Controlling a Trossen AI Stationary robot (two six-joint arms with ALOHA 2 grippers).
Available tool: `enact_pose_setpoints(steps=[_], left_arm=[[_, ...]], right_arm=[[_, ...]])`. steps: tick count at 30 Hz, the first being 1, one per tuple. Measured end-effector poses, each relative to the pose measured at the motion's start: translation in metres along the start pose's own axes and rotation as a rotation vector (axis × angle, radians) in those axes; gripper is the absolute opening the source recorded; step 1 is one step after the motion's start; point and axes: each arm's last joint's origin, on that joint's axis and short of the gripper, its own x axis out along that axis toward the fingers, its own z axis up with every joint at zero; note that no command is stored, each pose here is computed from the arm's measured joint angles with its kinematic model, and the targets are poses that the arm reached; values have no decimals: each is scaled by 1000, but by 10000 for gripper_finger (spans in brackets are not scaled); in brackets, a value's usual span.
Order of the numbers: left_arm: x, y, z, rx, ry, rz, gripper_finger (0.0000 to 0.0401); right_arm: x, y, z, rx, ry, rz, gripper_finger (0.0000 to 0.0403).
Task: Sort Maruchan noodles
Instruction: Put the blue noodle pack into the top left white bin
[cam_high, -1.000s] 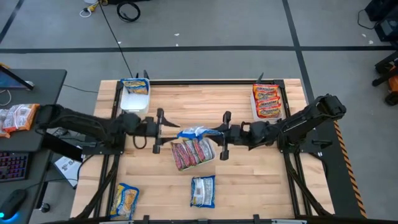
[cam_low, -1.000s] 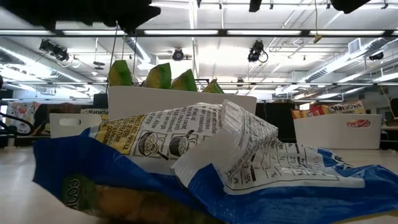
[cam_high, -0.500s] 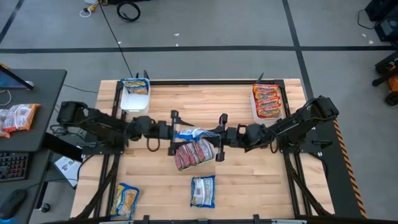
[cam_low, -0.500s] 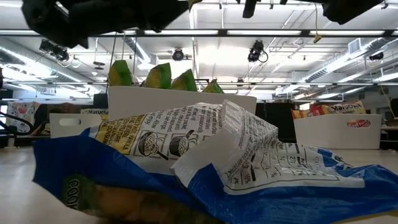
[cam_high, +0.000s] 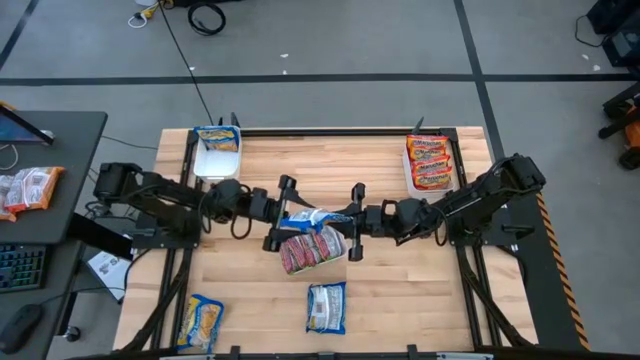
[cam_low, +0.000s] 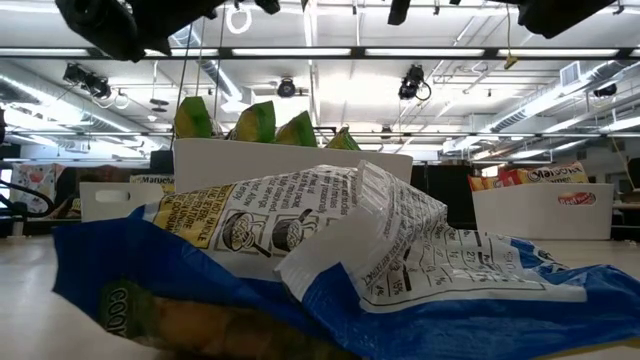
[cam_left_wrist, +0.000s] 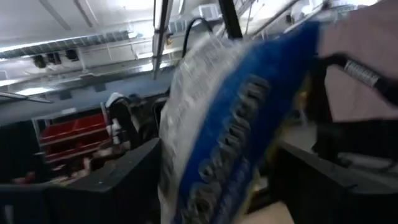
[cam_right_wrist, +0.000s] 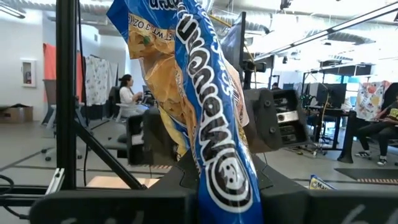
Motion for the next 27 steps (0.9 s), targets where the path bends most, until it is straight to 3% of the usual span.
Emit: enact_pose_setpoints(steps=[3, 11, 18, 24, 27], left_arm=[[5, 5, 3, -30, -4, 12, 263], [13, 9, 3, -11, 65, 0, 124], [8, 13, 11, 34, 173, 102, 104], [-24, 27, 45, 40, 371, 178, 108], [-50, 35, 65, 30, 493, 287, 108]], right_arm=[[0, -1, 0, 6, 1, 1, 52], [-2, 7, 0, -23, -3, 54, 64], [-7, 11, 5, -56, 37, -32, 158], [-11, 14, 9, -55, 98, -24, 255], [-13, 15, 5, -43, 144, -6, 290]])
